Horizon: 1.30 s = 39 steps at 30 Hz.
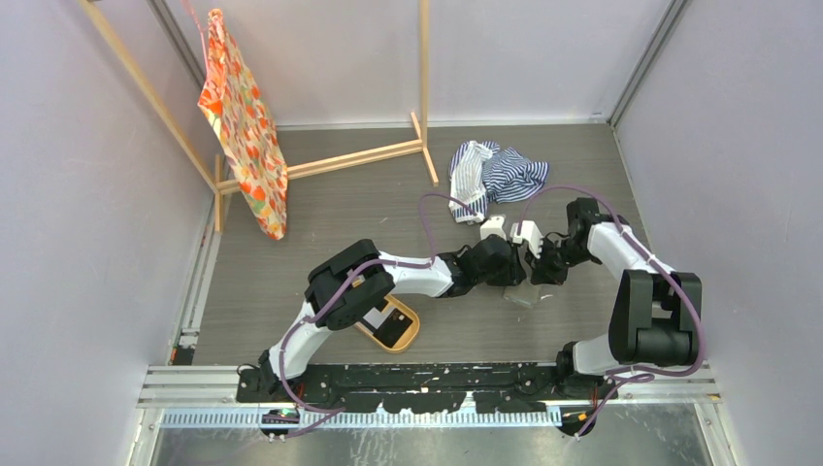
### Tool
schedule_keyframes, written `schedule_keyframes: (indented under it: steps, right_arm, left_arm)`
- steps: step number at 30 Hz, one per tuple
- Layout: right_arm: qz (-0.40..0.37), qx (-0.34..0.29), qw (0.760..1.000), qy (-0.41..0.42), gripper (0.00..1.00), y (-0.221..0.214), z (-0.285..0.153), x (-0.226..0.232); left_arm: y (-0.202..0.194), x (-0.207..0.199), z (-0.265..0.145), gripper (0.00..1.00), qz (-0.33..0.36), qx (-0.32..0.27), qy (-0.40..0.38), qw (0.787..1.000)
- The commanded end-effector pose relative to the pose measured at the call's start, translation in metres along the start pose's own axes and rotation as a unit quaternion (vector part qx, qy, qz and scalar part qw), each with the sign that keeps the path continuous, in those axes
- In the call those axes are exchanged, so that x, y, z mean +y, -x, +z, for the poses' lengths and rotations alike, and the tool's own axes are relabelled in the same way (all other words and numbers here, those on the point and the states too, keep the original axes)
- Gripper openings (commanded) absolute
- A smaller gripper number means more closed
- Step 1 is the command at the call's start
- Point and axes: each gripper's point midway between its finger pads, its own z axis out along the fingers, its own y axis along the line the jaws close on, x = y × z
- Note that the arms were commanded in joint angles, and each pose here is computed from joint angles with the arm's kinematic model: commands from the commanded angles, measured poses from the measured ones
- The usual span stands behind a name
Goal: Put the credit cards into the card holder
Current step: Close the card holder at the center of the board.
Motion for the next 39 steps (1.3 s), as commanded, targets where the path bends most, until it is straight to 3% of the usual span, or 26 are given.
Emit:
schedule_keyframes:
  steps: [1, 8, 23, 39]
  right_arm:
    - [-0.008, 0.02, 1.0, 0.006, 0.07, 0.0, 0.008, -0.001]
    - [-0.003, 0.064, 0.997, 0.034, 0.07, -0.007, 0.012, 0.003]
    - [0.03, 0.113, 0.991, 0.066, 0.04, -0.01, 0.021, 0.004]
    - [0.074, 0.154, 0.981, 0.093, 0.03, -0.024, 0.024, 0.009]
  left_arm:
    - [-0.084, 0.077, 0.0, 0.42, 0.023, 0.119, 0.093, 0.988]
    - [-0.086, 0.077, 0.001, 0.38, 0.018, 0.122, 0.087, 0.989]
    - [-0.088, 0.078, 0.002, 0.18, -0.039, 0.11, 0.045, 0.992]
    - [-0.066, 0.061, -0.005, 0.21, -0.064, 0.068, -0.042, 0.995]
